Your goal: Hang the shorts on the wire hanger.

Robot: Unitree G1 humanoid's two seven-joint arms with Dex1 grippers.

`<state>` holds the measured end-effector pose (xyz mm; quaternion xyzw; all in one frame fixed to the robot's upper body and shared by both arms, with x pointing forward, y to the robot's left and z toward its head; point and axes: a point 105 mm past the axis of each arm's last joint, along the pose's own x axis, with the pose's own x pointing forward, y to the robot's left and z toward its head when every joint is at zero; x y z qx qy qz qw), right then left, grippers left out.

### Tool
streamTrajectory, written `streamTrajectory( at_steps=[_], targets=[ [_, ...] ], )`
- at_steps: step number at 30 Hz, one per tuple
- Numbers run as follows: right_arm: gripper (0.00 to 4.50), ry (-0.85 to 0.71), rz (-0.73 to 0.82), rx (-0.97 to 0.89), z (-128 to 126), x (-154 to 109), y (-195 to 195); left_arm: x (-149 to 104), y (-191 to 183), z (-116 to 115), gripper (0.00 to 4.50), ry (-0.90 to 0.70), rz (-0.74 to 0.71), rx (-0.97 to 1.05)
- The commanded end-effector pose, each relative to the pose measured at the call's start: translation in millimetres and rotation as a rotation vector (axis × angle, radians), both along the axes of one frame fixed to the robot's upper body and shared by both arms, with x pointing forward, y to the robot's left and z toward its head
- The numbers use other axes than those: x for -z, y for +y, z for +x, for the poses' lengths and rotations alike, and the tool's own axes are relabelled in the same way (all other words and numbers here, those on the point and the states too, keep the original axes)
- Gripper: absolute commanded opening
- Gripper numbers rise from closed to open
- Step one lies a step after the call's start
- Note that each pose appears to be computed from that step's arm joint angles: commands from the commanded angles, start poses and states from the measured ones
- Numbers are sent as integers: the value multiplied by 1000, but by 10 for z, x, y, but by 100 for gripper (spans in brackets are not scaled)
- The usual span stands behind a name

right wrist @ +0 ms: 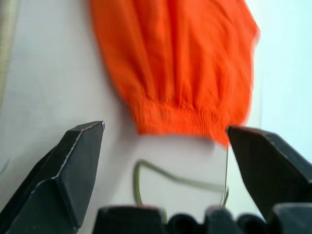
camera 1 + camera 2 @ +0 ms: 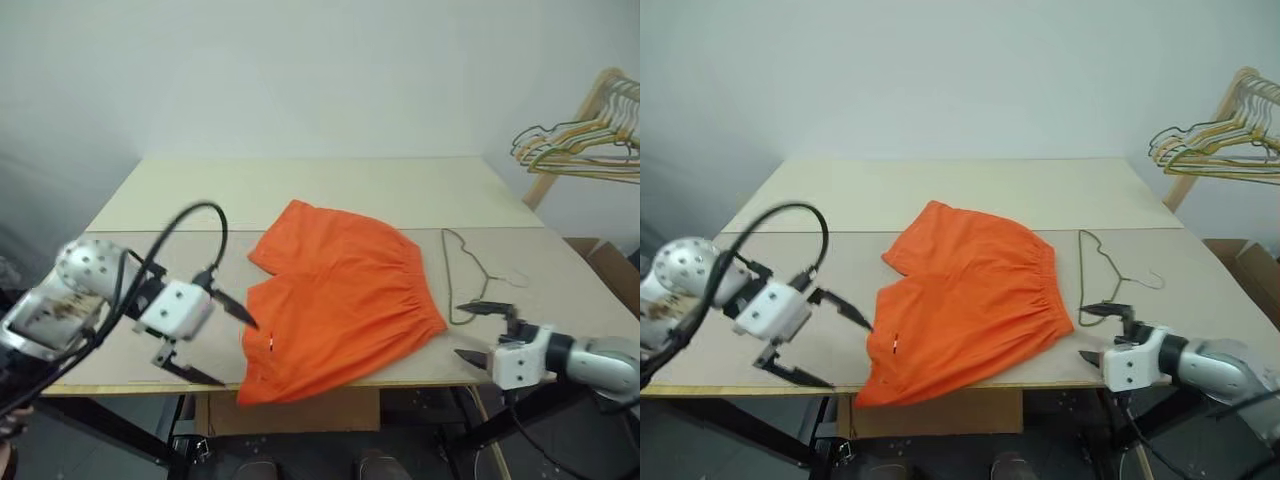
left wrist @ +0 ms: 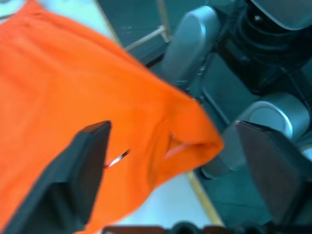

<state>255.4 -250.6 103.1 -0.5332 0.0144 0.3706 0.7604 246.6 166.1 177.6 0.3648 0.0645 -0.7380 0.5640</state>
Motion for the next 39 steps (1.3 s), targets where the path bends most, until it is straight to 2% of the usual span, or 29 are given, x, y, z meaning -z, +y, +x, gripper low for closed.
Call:
streamTrajectory(
  at_steps=[1, 3, 5, 8, 12, 16, 21, 25, 35, 36, 39],
  targets=[
    [450, 12, 246, 352, 149, -385, -254, -266, -126, 258, 445, -27, -183, -122],
    [450, 73, 334, 547, 163, -358, -387, -380, -277, 400, 445, -1, -309, -203],
    [450, 179, 450, 797, 231, -222, -475, -477, -527, 525, 445, 33, -456, -276],
    [450, 283, 510, 953, 305, -95, -417, -531, -733, 581, 445, 64, -548, -315],
    [450, 367, 628, 1048, 522, -28, -270, -544, -918, 595, 445, 89, -586, -312],
    [450, 479, 575, 1184, 683, 232, -294, -510, -1017, 535, 445, 120, -548, -251],
    [450, 601, 535, 1323, 698, 445, -376, -488, -1016, 519, 445, 107, -532, -227],
    [366, 630, 530, 1330, 691, 521, -381, -485, -1005, 508, 450, 107, -533, -226],
    [10, 638, 612, 1415, 628, 524, -507, -492, -956, 518, 450, 86, -522, -222],
    [2, 623, 606, 1413, 619, 511, -527, -496, -954, 525, 450, 82, -522, -222],
    [2, 428, 415, 1374, 609, 396, -679, -485, -954, 568, 450, 27, -500, -219]
  ],
)
